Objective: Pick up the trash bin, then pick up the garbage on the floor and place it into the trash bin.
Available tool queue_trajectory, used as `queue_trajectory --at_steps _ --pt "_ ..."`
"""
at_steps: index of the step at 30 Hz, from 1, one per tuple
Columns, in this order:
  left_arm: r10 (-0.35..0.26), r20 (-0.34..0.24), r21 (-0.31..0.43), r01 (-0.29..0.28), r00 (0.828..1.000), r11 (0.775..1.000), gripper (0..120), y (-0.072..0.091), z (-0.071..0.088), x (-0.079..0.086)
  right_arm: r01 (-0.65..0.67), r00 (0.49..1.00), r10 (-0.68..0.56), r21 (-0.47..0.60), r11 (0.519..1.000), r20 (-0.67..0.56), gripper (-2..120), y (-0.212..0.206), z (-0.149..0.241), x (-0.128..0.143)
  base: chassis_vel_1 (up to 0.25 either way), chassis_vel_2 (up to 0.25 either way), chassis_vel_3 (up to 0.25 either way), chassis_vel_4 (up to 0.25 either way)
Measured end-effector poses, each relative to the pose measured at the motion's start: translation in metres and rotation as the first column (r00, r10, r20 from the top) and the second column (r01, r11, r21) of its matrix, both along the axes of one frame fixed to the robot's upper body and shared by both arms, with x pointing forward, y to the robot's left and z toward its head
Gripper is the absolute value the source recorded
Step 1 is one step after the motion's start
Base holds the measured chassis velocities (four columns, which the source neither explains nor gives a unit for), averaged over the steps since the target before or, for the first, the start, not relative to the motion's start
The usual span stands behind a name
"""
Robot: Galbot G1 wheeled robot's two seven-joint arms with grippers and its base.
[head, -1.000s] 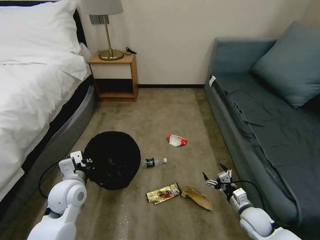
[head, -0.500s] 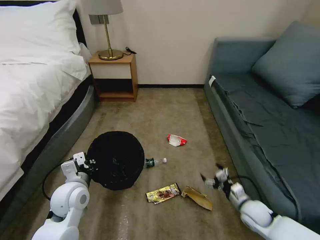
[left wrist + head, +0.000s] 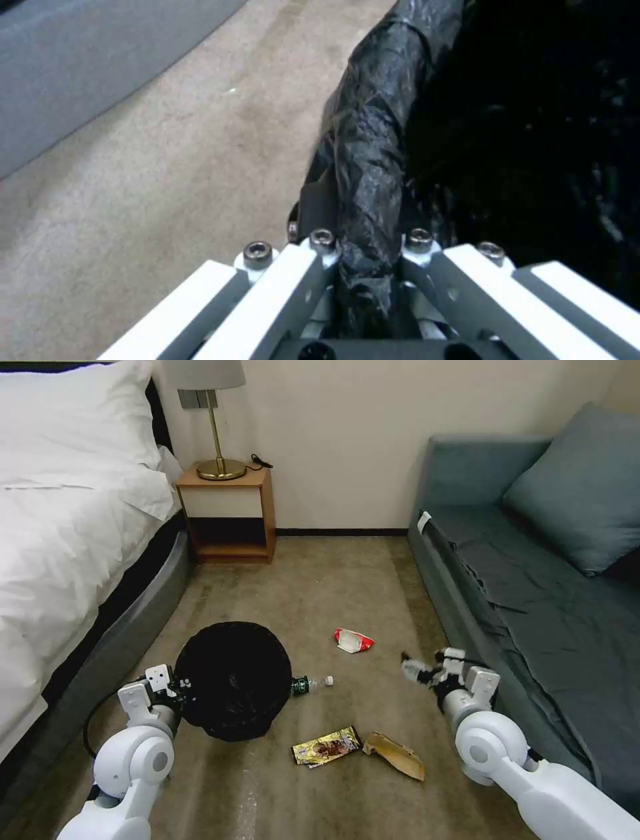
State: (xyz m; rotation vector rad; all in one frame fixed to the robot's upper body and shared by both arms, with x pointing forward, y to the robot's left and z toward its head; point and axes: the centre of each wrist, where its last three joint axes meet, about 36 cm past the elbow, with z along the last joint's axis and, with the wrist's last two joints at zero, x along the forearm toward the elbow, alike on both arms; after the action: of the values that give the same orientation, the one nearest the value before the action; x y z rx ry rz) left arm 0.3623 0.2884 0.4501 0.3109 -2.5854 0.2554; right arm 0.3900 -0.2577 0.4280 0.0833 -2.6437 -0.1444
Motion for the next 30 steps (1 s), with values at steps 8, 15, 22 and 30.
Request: queue_trajectory --at_steps 8,15,22,30 --pt "0.016 -0.013 0.006 -0.016 1.0 1.0 3 0.002 -0.006 0.0 -0.61 0.786 0.612 -0.259 0.749 -0.083 100 -0.066 -0.049 0.015 0.0 0.0 0.0 0.0" --pt "0.021 -0.021 0.004 -0.02 1.0 1.0 3 -0.001 -0.011 0.001 -0.728 0.686 0.689 -0.242 0.642 -0.235 100 -0.084 -0.06 0.023 0.0 0.0 0.0 0.0" --pt "0.033 -0.03 0.001 -0.033 0.999 0.999 3 -0.005 -0.023 0.001 -0.773 0.629 0.674 -0.213 0.598 -0.388 100 -0.098 -0.106 0.047 0.0 0.0 0.0 0.0" --pt "0.038 -0.031 0.013 -0.038 0.999 0.999 3 -0.005 -0.024 -0.006 -0.764 0.644 0.674 -0.253 0.594 -0.361 99 -0.072 -0.154 0.065 0.0 0.0 0.0 0.0"
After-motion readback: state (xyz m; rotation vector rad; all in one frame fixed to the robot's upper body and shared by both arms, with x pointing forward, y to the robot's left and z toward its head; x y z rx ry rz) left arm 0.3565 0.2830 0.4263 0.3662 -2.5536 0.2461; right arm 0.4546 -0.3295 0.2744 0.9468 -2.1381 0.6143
